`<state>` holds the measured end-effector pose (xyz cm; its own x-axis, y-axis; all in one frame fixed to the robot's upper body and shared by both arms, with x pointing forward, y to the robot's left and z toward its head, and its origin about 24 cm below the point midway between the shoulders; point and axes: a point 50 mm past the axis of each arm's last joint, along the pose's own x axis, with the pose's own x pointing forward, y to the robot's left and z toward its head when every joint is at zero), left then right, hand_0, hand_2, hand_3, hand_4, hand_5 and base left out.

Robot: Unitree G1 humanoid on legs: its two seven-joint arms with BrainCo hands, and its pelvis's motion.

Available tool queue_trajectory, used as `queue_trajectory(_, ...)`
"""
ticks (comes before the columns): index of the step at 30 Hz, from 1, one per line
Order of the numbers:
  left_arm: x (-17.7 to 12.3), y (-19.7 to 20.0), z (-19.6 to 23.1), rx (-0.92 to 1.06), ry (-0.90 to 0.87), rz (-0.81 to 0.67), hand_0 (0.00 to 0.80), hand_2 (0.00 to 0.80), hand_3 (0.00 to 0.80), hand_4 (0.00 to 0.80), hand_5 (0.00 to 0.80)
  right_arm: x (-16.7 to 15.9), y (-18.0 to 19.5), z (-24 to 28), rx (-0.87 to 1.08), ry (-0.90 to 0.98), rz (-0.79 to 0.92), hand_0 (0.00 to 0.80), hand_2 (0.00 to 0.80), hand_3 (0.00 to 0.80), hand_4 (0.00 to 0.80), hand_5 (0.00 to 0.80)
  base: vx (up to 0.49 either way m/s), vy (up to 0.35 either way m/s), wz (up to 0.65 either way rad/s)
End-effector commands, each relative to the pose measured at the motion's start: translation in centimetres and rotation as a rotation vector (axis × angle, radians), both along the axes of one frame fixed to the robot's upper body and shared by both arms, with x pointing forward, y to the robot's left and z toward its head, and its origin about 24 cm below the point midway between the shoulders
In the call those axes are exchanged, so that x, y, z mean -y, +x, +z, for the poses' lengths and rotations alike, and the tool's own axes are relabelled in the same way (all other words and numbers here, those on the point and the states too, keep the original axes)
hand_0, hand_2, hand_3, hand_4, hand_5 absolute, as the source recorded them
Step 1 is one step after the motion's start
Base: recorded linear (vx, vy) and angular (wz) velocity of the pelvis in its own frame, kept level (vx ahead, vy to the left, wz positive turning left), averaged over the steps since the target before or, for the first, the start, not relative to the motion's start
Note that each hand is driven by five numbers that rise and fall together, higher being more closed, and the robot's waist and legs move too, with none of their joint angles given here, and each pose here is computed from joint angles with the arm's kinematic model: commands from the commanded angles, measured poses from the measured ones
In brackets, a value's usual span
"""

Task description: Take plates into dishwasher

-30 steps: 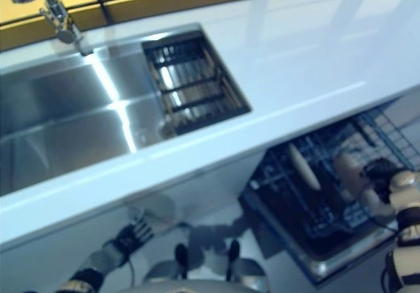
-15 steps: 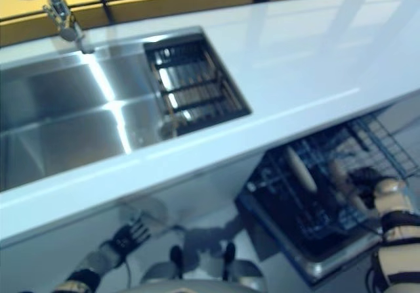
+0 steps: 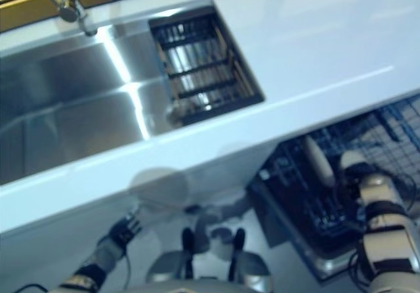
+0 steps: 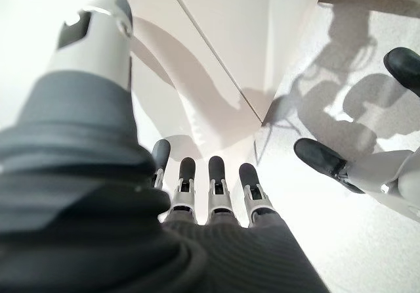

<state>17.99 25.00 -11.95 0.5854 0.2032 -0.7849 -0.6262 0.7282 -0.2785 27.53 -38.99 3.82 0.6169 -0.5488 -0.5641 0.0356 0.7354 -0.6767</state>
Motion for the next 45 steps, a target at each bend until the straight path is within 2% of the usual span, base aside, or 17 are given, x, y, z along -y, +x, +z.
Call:
queue_trajectory(1,-0.6,6.6,4.3,0.184,0.039,-0.015,0.0,0.0,0.0,0.0,0.0,1.3,0.7,2.4,0.003,-0.067,-0.06,0.772,0.772,0.772,0.772,0.772,-0.061,0.006,0.02)
queue_trajectory(2,-0.6,6.9,4.5,0.185,0.037,-0.012,0.0,0.0,0.0,0.0,0.0,1.4,0.8,2.7,0.01,-0.083,-0.066,0.536,0.536,0.536,0.536,0.536,-0.048,0.011,0.0)
queue_trajectory(3,-0.6,7.1,4.7,0.186,0.036,-0.009,0.0,0.0,0.0,0.0,0.0,1.4,0.9,3.0,0.013,-0.083,-0.066,0.0,0.0,0.0,0.0,0.0,-0.047,0.018,0.01)
queue_trajectory(16,-1.0,7.1,4.6,0.136,0.019,-0.01,0.0,0.0,0.0,0.0,0.0,2.4,1.1,4.9,0.064,-0.098,-0.008,0.0,0.0,0.0,0.0,0.0,0.016,0.036,0.0)
queue_trajectory(34,-1.7,2.4,1.7,-0.004,-0.04,0.018,0.0,0.0,0.0,0.0,0.0,5.3,-1.2,8.5,0.091,-0.198,0.029,0.0,0.0,0.0,0.0,0.0,0.087,0.086,-0.06)
queue_trajectory(45,-1.8,0.9,0.9,-0.045,-0.049,0.067,0.0,0.0,0.0,0.0,0.0,4.9,-3.2,4.5,0.161,-0.007,-0.084,0.0,0.0,0.0,0.0,0.0,0.056,0.039,-0.05)
